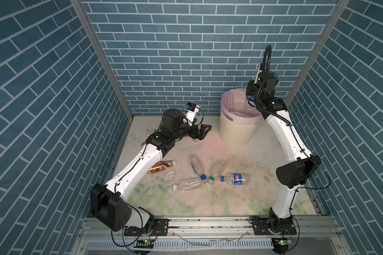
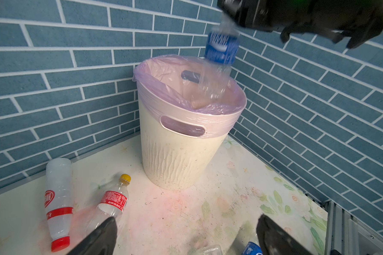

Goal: Throw the plastic bottles in the bin
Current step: Throw the plastic bottle into the trash bin.

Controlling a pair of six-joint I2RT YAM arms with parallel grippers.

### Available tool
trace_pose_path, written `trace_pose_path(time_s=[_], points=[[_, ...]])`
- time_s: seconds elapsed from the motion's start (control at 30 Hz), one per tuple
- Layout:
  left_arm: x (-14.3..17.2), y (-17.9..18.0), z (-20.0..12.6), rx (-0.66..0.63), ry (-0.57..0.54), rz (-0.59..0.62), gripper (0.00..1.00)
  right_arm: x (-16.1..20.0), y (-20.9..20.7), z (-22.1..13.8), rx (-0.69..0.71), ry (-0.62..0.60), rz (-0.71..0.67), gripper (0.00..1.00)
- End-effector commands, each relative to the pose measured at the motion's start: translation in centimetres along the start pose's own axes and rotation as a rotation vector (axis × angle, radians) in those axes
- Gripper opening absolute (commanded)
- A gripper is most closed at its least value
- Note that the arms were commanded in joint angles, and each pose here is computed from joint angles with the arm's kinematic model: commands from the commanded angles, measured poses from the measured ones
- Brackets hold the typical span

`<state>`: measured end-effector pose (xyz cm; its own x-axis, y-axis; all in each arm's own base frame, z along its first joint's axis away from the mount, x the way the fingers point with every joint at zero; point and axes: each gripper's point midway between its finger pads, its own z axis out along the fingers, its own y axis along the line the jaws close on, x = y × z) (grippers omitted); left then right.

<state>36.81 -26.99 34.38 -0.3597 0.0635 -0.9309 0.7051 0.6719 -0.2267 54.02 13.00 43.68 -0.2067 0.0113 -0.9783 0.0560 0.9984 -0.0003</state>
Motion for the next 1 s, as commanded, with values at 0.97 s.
trace_pose_path(time_s=[0.97], points=[[16.1,9.6,-2.4,-0.441,0.620,-0.327,0.99,9.9,16.7,-12.9,-0.586,0.212,-0.086,0.99]])
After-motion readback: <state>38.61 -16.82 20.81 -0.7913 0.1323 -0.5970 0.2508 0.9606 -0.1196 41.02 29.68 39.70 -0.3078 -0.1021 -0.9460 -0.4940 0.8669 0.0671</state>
